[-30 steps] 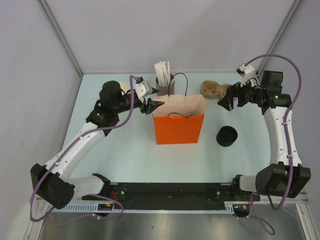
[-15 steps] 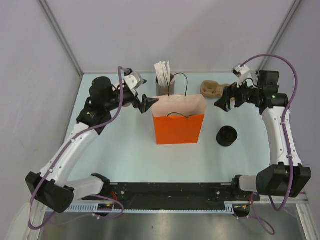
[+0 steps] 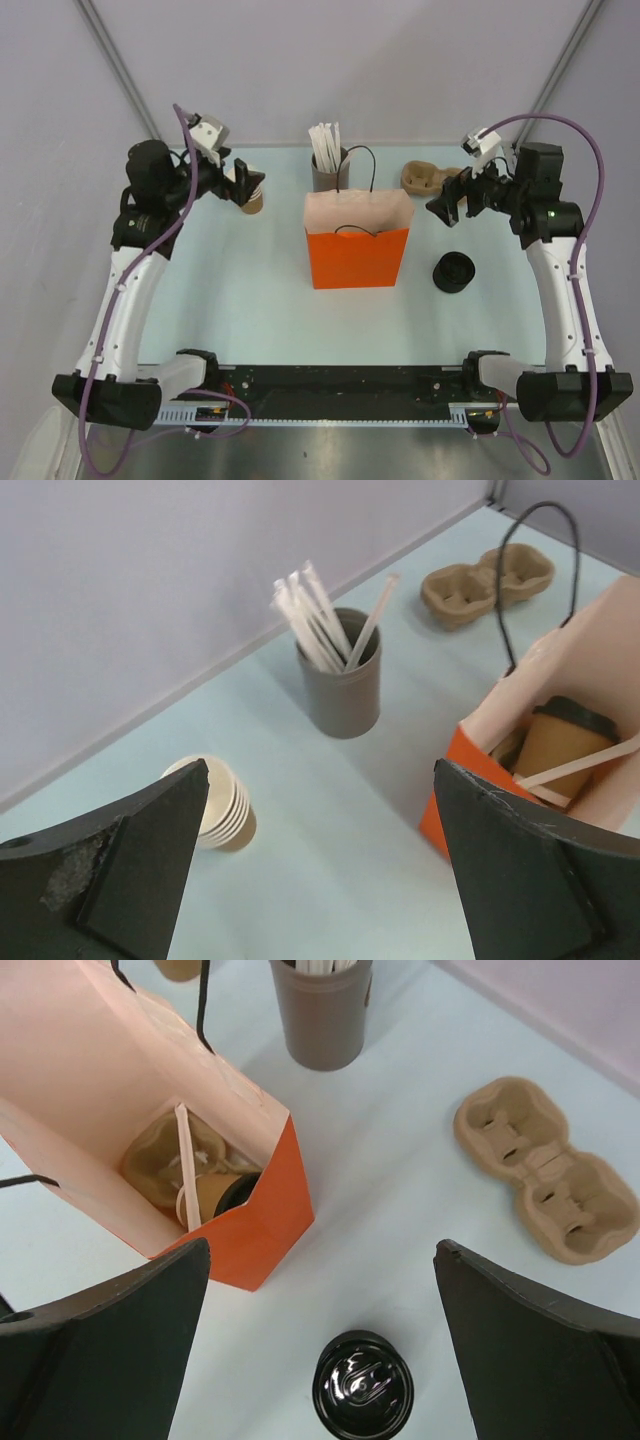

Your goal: Pack the takeout coffee

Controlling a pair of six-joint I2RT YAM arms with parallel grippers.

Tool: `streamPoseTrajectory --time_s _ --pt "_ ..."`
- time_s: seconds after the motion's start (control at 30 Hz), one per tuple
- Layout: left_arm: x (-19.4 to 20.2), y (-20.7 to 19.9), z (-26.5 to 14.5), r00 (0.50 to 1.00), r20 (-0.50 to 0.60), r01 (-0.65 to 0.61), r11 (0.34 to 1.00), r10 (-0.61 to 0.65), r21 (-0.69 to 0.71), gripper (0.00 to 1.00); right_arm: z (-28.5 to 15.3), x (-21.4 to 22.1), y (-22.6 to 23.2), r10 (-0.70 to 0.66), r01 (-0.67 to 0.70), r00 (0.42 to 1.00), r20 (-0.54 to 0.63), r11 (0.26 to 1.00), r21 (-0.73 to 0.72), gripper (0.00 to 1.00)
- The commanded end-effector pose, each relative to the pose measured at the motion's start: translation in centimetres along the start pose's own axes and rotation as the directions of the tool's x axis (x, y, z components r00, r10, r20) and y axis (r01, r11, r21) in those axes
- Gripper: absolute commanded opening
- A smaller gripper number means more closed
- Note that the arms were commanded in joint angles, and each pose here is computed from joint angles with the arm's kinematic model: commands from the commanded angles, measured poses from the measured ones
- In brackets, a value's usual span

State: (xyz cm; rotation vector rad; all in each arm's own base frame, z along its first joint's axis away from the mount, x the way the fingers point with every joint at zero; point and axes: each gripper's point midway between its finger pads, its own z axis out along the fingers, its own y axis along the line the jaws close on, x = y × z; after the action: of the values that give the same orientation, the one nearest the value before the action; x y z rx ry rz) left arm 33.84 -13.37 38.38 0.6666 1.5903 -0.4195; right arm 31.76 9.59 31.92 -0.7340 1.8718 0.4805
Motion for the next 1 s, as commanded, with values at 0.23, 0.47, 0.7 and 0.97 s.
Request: streamPoseTrajectory --time_s 0.23,0.47,0.7,0.97 --pt "0.7 4.4 -4.1 0.993 -0.052 0.096 0.985 -0.105 -0.140 0.99 -1.7 -4.6 1.0 -0.136 0.120 0.983 0.122 0.985 0.127 1.00" --pt "2.4 6.2 -5.8 0.985 -0.088 0.125 0.970 -0.146 -0.209 0.99 -2.3 -6.1 0.8 -0.175 0.138 0.974 0.144 0.962 0.236 1.00" --pt "3.0 7.6 -7.0 0.983 -0.108 0.114 0.957 -0.147 -0.267 0.99 -3.6 -8.6 -1.9 -0.159 0.051 0.965 0.210 0.894 0.446 1.00" --pt "3.1 8.6 -8.4 0.990 -0.084 0.076 0.932 -0.113 -0.355 0.99 -5.2 -10.2 -4.3 -0.141 -0.052 0.950 0.278 0.809 0.586 1.00"
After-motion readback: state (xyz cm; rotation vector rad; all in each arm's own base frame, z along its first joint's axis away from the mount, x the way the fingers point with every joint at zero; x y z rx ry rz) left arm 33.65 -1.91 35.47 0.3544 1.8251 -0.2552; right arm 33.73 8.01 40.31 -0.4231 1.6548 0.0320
